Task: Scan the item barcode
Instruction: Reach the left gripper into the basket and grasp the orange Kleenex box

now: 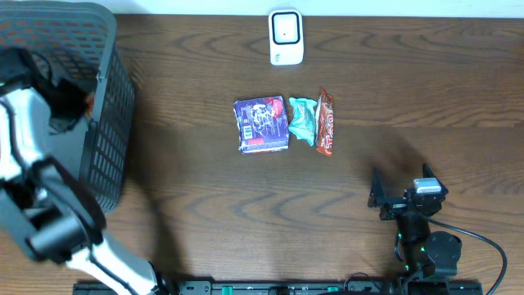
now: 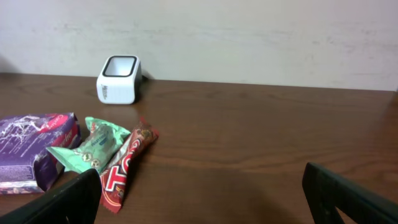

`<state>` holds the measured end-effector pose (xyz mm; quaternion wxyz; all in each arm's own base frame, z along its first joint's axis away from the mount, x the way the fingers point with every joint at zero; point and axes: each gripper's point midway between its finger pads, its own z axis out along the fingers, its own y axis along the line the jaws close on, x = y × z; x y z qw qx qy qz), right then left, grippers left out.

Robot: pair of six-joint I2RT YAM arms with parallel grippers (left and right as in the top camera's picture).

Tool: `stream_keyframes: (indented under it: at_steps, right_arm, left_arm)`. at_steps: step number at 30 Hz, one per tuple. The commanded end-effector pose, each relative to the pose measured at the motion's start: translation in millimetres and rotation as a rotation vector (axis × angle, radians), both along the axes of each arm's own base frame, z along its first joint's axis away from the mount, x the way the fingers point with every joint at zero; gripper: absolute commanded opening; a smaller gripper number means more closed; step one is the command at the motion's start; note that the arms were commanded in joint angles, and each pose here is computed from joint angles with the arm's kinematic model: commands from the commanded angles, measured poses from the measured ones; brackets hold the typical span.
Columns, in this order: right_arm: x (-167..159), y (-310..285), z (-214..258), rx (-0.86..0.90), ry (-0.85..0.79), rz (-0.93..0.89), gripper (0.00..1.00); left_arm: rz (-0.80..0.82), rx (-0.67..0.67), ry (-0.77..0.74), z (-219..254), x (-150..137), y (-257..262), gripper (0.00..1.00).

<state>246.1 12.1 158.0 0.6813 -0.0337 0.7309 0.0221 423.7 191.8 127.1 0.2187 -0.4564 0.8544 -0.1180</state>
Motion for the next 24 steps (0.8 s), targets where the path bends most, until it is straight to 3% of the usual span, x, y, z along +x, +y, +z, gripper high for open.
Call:
stream_keyframes:
  at_steps: [1,6,10,17,20,21,22,24]
  right_arm:
    - [0,-2,0,-0.011,-0.001,-0.011,0.99]
    - [0,-2,0,-0.011,-0.001,-0.011,0.99]
    - [0,-2,0,-0.011,-0.001,-0.011,0.99]
    - [0,-2,0,-0.011,-0.001,-0.011,0.99]
    - [0,-2,0,-0.011,-0.001,-0.011,0.99]
    - [0,-2,0,-0.011,-0.001,-0.011,0.99]
    - [0,-2,0,-0.011,-0.001,-0.011,0.99]
    - [0,-2,0,-0.011,-0.001,-0.011,0.99]
  left_arm:
    - [-0.032,0.073,-0.277,116,-1,-15,0.07]
    - [-0.041,0.236,-0.549,235,-37,-34,0.07]
    - [-0.052,0.319,-0.698,297,-73,-57,0.07]
    - [-0.229,0.309,-0.858,344,-100,-140,0.07]
    - [-0.165,0.404,-0.808,339,-100,-133,0.07]
    - [-0.106,0.444,-0.767,334,-100,-121,0.15]
    - [-0.041,0.489,-0.72,328,-101,-107,0.34]
    - [0.055,0.572,-0.625,314,-101,-80,0.55]
